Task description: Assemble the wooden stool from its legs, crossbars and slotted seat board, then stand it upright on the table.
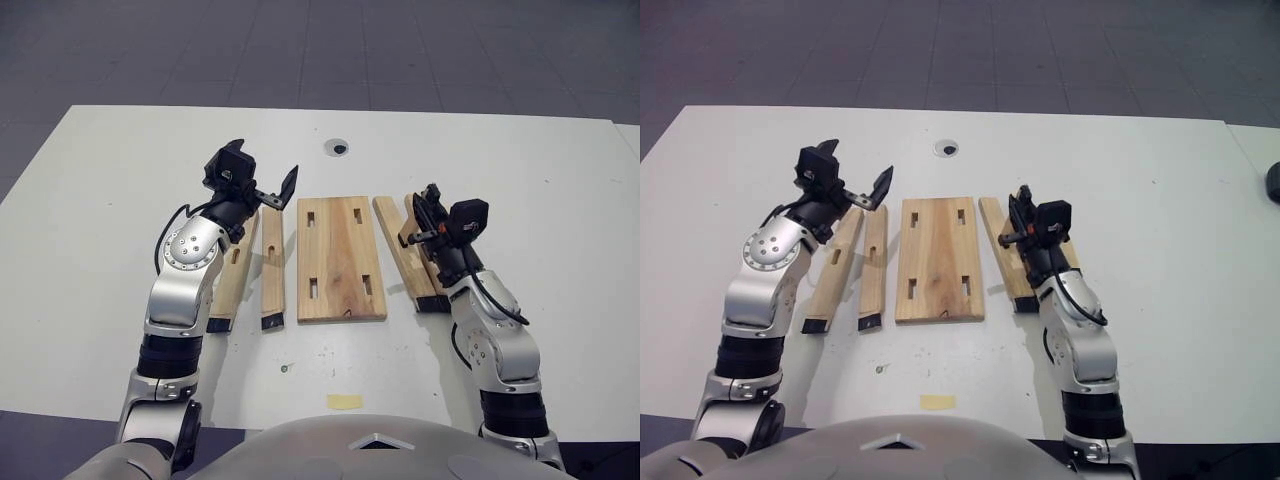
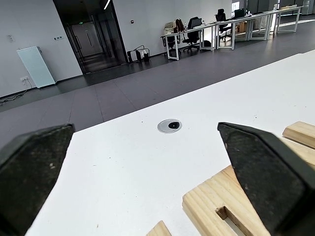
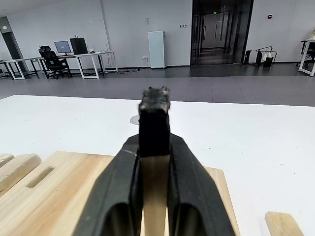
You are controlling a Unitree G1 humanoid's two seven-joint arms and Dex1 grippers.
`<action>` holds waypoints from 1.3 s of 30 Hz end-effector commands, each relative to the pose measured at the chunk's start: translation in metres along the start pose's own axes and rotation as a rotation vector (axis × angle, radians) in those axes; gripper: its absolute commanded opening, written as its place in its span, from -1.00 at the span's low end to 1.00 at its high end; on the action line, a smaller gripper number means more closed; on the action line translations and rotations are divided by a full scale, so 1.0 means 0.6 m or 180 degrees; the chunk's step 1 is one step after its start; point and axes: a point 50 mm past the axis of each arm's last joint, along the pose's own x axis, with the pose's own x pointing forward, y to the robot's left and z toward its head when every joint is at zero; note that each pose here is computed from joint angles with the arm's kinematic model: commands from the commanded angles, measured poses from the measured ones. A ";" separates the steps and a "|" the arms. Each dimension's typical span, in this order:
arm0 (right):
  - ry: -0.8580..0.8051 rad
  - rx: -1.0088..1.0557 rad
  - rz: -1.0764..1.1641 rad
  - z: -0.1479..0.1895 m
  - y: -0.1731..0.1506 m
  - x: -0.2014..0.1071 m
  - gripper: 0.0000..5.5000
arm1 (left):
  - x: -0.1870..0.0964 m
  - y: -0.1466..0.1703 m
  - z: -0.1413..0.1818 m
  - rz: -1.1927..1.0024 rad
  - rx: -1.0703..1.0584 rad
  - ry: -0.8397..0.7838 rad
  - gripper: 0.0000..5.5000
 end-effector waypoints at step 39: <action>-0.0481 -0.0325 -0.0004 0.063 -0.005 0.040 0.17 | 0.003 0.005 -0.015 0.0048 0.0055 0.0052 0.96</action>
